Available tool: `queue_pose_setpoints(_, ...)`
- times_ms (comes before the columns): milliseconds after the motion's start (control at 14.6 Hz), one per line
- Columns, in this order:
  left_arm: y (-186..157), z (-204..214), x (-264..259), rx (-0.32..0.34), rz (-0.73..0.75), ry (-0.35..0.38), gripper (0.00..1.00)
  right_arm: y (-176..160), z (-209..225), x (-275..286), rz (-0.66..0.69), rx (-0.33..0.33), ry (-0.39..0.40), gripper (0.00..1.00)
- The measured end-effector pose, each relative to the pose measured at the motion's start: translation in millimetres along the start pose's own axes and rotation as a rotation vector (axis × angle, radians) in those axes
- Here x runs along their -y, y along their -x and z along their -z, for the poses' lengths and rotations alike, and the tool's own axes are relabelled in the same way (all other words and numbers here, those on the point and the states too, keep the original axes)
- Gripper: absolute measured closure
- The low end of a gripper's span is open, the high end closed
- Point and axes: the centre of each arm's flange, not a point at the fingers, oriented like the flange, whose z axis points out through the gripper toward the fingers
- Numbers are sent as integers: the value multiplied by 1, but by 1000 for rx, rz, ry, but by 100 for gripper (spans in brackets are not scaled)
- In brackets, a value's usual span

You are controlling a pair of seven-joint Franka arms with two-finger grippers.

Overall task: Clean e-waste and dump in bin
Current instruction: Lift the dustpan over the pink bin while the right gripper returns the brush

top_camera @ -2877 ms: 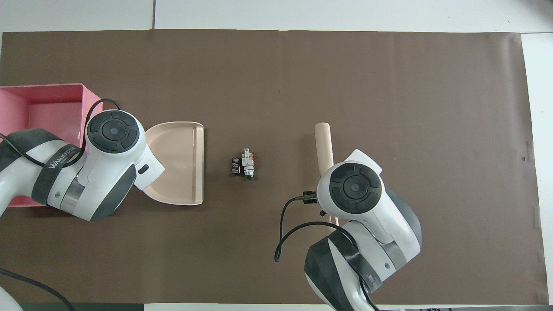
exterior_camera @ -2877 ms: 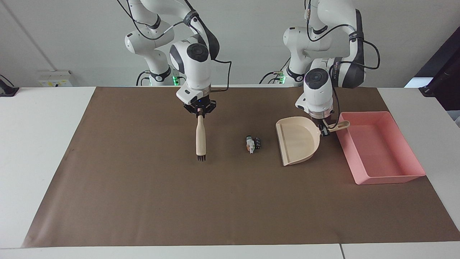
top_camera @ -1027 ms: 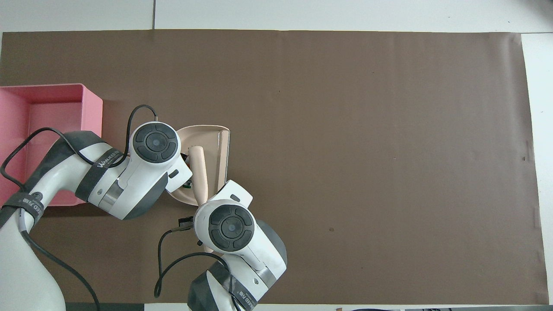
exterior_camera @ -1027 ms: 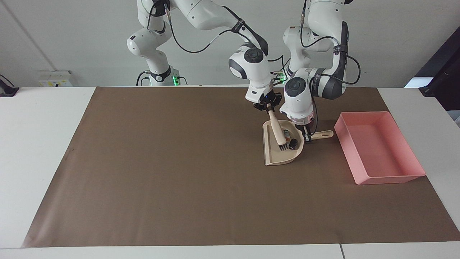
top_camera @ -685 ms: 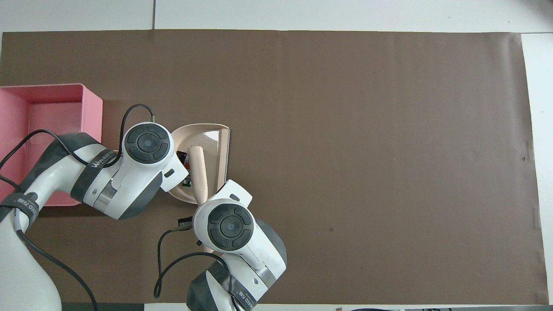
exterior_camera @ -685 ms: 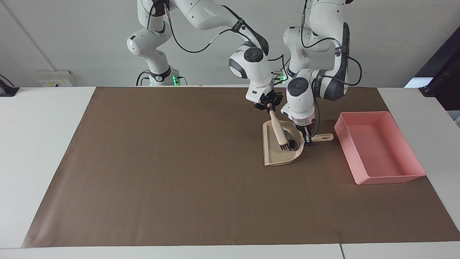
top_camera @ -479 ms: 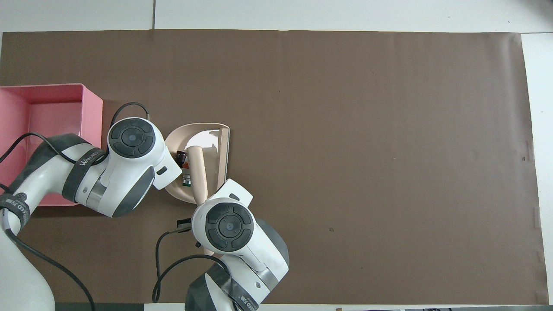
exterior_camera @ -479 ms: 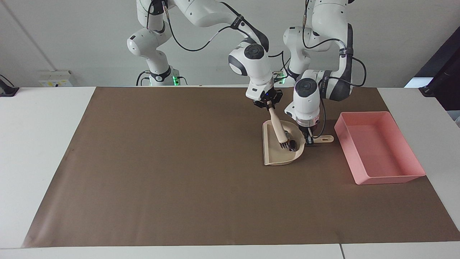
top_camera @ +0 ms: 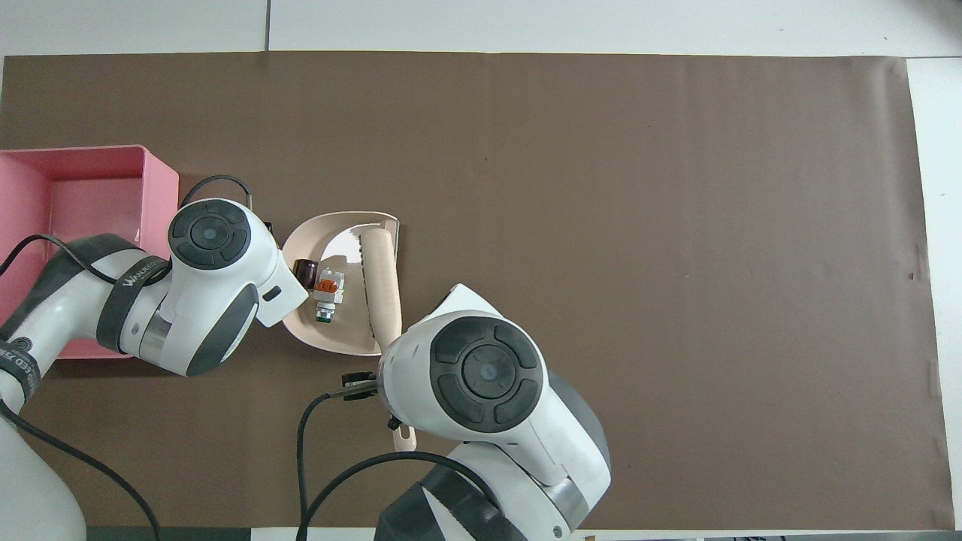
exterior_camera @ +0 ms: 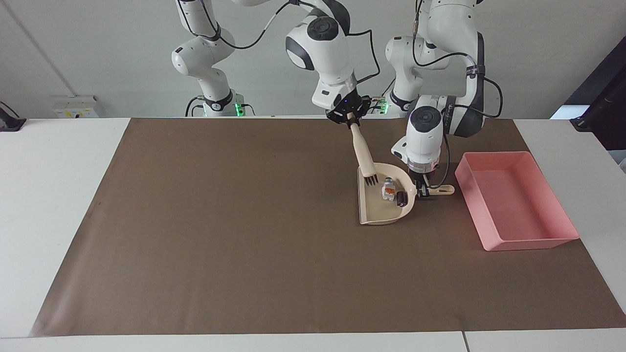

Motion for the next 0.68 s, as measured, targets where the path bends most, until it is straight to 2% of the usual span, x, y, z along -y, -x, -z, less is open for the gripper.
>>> queue_pose_setpoints(205,23,30,4,-2,3,19,67,-31,63,-77,-99,-53,85,74)
queue_pose_setpoints(342,51,54,5,0,28,38,67,-50,93,-136,-159,-68,146,74)
queue_pose_setpoints(548,112,71,6,-54,62,34,67,-72,112,-233,-138,-31,208,74)
queue_pose_setpoints(685,153,81,8,-64,74,23,67,-80,112,-306,-109,6,246,74)
